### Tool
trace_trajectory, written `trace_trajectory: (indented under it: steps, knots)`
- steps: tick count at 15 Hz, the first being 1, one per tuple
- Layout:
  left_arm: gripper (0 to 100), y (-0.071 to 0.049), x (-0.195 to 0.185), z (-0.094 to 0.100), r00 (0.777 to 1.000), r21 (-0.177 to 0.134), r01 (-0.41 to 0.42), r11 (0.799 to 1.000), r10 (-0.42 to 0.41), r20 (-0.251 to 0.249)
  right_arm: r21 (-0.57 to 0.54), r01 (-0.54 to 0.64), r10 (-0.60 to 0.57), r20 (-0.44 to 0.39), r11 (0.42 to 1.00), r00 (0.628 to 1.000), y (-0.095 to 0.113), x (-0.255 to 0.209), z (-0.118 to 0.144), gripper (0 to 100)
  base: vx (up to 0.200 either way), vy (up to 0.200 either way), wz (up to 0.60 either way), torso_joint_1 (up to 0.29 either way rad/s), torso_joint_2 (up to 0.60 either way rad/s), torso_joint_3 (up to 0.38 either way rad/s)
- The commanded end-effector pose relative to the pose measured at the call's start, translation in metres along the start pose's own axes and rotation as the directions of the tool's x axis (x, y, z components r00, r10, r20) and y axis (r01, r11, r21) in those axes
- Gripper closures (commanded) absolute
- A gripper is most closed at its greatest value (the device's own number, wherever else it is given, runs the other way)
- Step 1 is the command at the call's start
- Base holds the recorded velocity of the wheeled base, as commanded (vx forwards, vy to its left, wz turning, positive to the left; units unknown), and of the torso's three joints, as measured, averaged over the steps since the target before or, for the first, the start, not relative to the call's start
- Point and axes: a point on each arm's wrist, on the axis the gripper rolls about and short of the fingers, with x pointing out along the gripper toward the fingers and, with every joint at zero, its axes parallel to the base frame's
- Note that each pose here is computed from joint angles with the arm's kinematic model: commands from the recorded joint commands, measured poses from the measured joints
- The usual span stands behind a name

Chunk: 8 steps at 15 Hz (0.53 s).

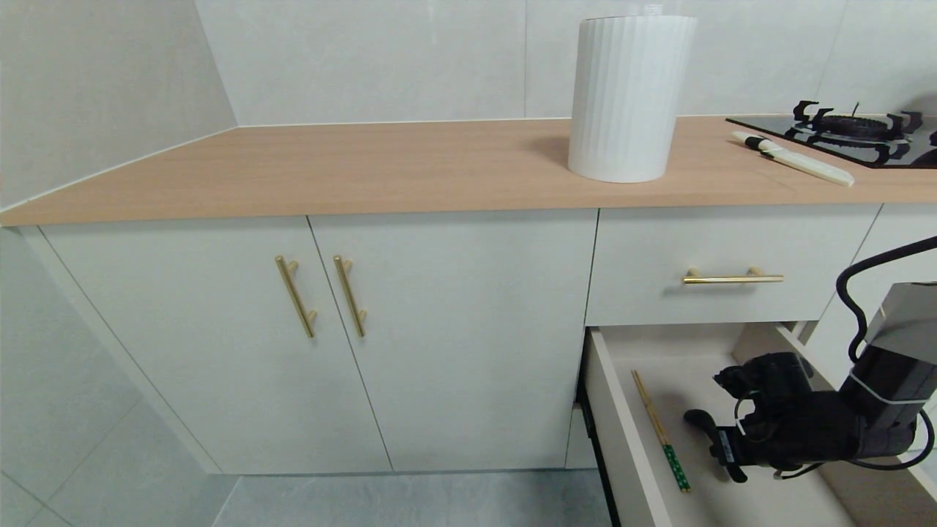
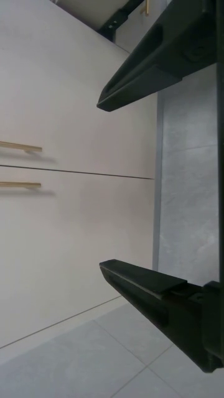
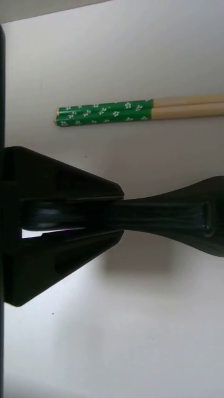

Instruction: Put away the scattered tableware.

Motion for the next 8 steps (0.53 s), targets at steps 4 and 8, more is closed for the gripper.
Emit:
trace_trajectory:
  steps: [4, 8]
  knots:
    - [0, 0.000, 0.000, 0.000, 1.000, -0.001, -0.001, 1.000, 0.001, 0.001, -0.002, -0.001, 0.001, -0.007, 1.000, 1.000, 0.000, 0.002, -0.001, 0, 0.000, 0.000, 0.00, 0.000, 0.00, 0.000]
    - [0, 0.000, 0.000, 0.000, 1.000, -0.001, -0.001, 1.000, 0.001, 0.001, -0.001, -0.003, 0.003, 0.030, 1.000, 1.000, 0.001, -0.014, 0.003, 0, 0.000, 0.000, 0.00, 0.000, 0.00, 0.000]
